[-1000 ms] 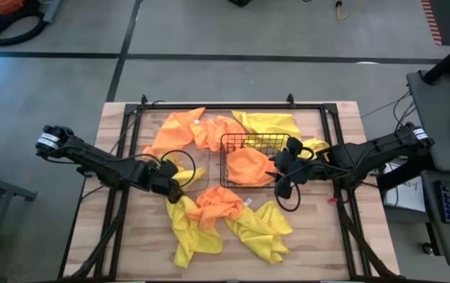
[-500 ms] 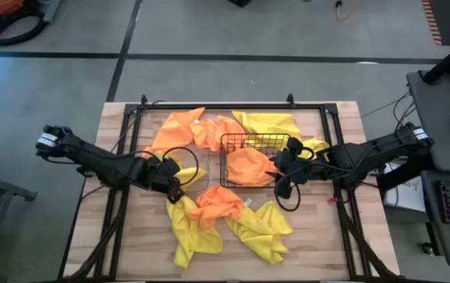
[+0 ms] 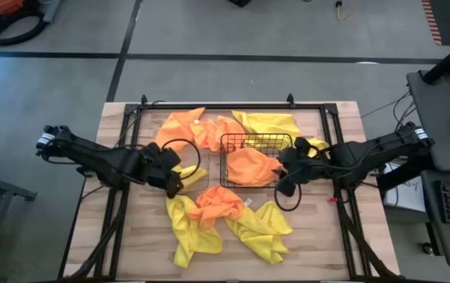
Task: Sort microfiber towel by color & place in baskets
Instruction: Put the yellow towel into the transparent bin
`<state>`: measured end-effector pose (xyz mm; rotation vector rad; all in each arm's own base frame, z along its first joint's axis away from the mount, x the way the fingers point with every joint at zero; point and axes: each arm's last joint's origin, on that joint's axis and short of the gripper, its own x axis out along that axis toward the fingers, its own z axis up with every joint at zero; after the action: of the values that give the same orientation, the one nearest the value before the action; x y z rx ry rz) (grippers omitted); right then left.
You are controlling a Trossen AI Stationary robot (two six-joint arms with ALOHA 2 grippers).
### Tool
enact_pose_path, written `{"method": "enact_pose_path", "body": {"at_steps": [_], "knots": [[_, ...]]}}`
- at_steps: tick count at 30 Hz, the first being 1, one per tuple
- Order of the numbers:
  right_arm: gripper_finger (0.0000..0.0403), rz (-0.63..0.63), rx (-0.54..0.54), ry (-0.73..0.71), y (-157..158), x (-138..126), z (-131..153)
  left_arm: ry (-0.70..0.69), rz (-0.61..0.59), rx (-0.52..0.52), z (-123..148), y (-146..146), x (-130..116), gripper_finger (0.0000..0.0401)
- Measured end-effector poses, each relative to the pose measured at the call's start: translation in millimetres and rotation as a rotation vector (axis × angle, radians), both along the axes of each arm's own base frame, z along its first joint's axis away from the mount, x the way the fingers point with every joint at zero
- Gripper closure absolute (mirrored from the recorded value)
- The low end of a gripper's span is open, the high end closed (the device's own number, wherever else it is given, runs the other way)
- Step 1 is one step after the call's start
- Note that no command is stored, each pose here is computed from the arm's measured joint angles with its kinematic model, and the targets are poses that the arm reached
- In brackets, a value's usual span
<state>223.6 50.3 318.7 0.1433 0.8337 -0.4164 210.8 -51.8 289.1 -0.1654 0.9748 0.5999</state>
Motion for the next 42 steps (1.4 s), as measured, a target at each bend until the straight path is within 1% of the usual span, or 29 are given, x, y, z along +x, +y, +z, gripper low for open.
{"method": "enact_pose_path", "body": {"at_steps": [3,5,6,9,11,12,13,16,19,21,25,28,37,42], "knots": [[0.0193,-0.041,0.008,0.063,-1.9,-6.5,-3.5,0.012,-0.161,0.040,-1.2,-3.8,5.6,0.0181],[0.0193,-0.066,0.016,0.081,-2.5,-8.8,-4.8,0.052,-0.264,0.068,-6.5,-4.9,6.5,0.0209],[0.0193,-0.072,0.018,0.088,-2.8,-9.6,-5.5,0.077,-0.297,0.083,-9.6,-4.8,5.8,0.0228],[0.0193,-0.077,0.021,0.089,-2.7,-9.7,-6.2,0.136,-0.343,0.110,-19.0,-2.2,3.1,0.0303],[0.0193,-0.077,0.021,0.088,-2.8,-9.7,-6.2,0.167,-0.355,0.082,-26.7,-0.1,0.2,0.0364],[0.0193,-0.077,0.020,0.087,-2.8,-9.6,-6.1,0.174,-0.353,0.060,-30.5,0.7,-0.6,0.0382],[0.0193,-0.079,0.017,0.085,-2.9,-9.5,-6.0,0.174,-0.350,0.039,-34.0,1.2,-1.0,0.0388],[0.0193,-0.090,-0.002,0.073,-3.4,-9.0,-5.5,0.190,-0.343,0.029,-46.2,2.0,-3.6,0.0385],[0.0193,-0.088,-0.006,0.073,-3.4,-8.9,-5.5,0.206,-0.329,0.025,-57.5,4.1,-6.0,0.0397],[0.0193,-0.089,-0.008,0.071,-3.4,-8.9,-5.5,0.207,-0.301,0.023,-64.6,6.9,-7.8,0.0398],[0.0193,-0.088,-0.008,0.069,-3.4,-8.6,-5.3,0.225,-0.226,0.056,-77.0,13.0,-13.3,0.0400],[0.0193,-0.088,-0.008,0.066,-3.4,-8.4,-5.3,0.234,-0.187,0.055,-84.9,16.2,-17.1,0.0400],[0.0193,-0.095,-0.023,0.062,-3.8,-8.3,-5.2,0.213,-0.150,0.043,-103.4,17.6,-21.0,0.0401],[0.0193,-0.096,-0.024,0.062,-3.8,-8.4,-5.2,0.210,-0.119,0.032,-108.6,18.3,-23.5,0.0401]]}}
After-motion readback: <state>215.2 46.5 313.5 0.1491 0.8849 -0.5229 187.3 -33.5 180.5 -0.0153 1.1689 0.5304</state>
